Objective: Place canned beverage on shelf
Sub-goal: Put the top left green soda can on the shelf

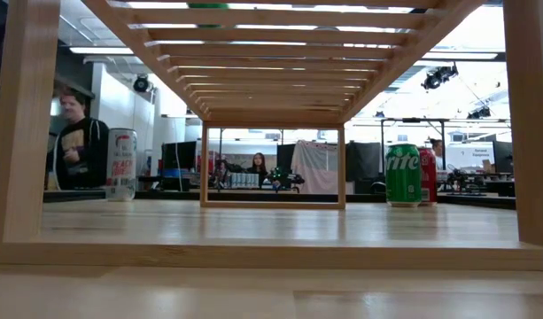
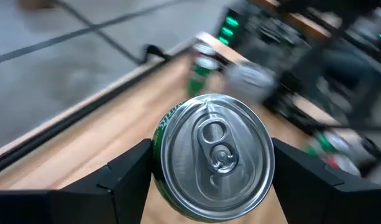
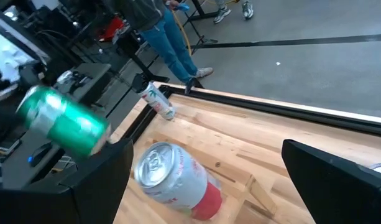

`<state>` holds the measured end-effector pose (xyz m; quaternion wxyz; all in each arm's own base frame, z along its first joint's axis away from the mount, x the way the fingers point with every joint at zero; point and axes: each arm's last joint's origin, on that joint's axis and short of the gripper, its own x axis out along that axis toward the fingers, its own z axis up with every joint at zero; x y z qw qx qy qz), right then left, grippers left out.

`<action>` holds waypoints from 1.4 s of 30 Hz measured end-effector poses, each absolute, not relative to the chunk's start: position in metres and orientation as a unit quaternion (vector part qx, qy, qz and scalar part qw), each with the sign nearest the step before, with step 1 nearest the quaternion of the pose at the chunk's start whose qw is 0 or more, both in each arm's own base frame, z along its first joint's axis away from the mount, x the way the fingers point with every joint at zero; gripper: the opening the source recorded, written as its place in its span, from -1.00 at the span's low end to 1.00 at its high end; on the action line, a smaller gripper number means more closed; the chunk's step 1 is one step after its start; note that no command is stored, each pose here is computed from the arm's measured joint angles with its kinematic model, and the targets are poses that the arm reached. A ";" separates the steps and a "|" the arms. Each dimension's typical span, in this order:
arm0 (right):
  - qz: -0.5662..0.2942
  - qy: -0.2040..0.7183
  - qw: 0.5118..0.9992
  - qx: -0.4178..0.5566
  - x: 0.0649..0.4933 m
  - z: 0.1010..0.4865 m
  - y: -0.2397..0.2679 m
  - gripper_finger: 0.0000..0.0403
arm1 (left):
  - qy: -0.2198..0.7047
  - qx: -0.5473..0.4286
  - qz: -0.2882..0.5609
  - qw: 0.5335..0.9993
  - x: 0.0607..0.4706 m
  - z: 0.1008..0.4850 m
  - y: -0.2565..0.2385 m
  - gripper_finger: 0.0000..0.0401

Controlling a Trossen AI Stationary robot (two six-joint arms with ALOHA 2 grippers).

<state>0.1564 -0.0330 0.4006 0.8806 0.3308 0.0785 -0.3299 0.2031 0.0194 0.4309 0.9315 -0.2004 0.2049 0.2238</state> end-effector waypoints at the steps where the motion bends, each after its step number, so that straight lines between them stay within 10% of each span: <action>1: -0.327 0.076 0.882 0.332 0.157 0.401 -0.033 0.96 | 0.211 -0.193 0.203 0.936 0.211 0.433 0.013 0.32; 19: -0.294 0.082 0.890 0.340 0.158 0.403 -0.031 0.96 | 0.316 -0.072 0.125 0.938 0.333 0.397 -0.027 0.35; 42: -0.293 0.086 0.894 0.328 0.158 0.403 -0.031 0.96 | 0.344 -0.060 0.137 0.927 0.357 0.373 -0.005 0.38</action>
